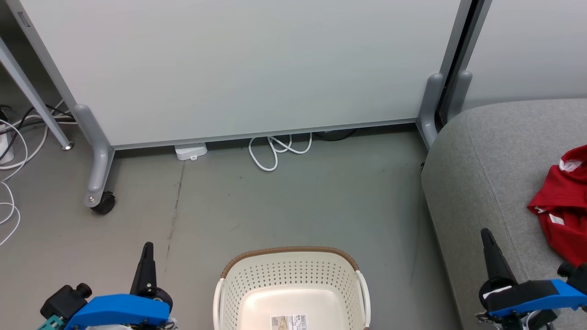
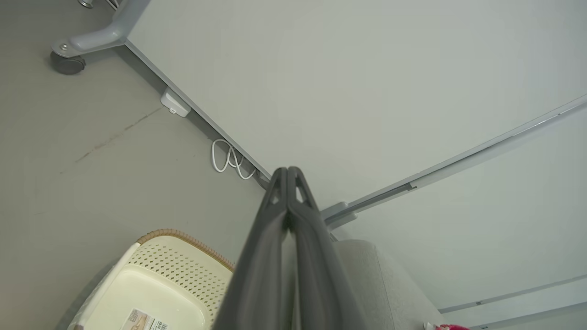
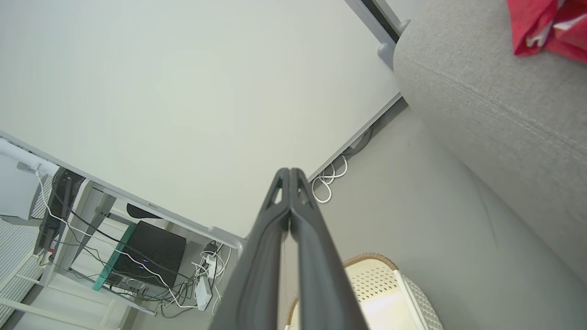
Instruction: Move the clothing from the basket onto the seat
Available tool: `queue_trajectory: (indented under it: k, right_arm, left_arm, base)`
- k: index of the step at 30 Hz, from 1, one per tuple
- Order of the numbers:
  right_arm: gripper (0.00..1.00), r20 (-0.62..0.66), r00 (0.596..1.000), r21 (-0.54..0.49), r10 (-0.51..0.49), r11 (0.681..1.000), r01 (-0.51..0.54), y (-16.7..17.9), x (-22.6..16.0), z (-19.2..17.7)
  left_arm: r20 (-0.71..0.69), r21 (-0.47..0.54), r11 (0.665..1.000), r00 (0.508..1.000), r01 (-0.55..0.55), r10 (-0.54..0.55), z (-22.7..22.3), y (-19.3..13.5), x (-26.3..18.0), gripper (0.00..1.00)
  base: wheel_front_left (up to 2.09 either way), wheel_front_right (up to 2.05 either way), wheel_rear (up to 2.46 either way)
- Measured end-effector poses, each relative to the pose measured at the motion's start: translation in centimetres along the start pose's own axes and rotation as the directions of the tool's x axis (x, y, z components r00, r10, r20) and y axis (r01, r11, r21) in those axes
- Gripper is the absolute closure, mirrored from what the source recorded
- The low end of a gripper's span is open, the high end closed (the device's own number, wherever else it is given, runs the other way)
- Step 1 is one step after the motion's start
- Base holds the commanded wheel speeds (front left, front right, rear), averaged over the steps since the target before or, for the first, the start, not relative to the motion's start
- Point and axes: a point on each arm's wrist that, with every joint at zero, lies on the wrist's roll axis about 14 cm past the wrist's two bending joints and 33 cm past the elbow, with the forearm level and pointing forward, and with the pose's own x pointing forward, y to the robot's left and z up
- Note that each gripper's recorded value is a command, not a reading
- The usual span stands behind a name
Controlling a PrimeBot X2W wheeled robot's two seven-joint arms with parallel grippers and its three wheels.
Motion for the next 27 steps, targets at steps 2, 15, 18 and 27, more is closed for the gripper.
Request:
queue_trajectory:
  k: [2, 15, 18, 27]
  right_arm:
    - [1.0, 0.0, 1.0, 0.025, 0.0, 1.0, 0.0, 0.0, 0.0, 0.0]
    - [1.0, 0.004, 1.0, 0.174, 0.009, 0.985, -0.01, 0.3, 0.2, 0.3]
    - [1.0, 0.007, 1.0, 0.206, 0.012, 0.978, -0.013, 0.4, 0.2, 0.4]
    - [1.0, 0.014, 1.0, 0.295, 0.022, 0.955, -0.025, 0.6, 0.3, 0.7]
  left_arm:
    - [0.003, -0.021, 1.0, 1.0, 0.001, 0.0, 0.1, 0.0, 0.0, 1.0]
    - [0.014, -0.153, 0.988, 1.0, 0.01, -0.008, 0.8, -0.4, 0.4, 1.0]
    - [0.018, -0.182, 0.983, 1.0, 0.018, -0.015, 1.1, -0.7, 0.5, 1.0]
    - [0.027, -0.26, 0.965, 0.999, 0.033, -0.027, 1.6, -1.1, 0.8, 1.0]
  base:
    - [0.0, 0.0, 0.0]
    - [0.0, 0.0, 0.0]
    - [0.0, 0.0, 0.0]
    - [0.0, 0.0, 0.0]
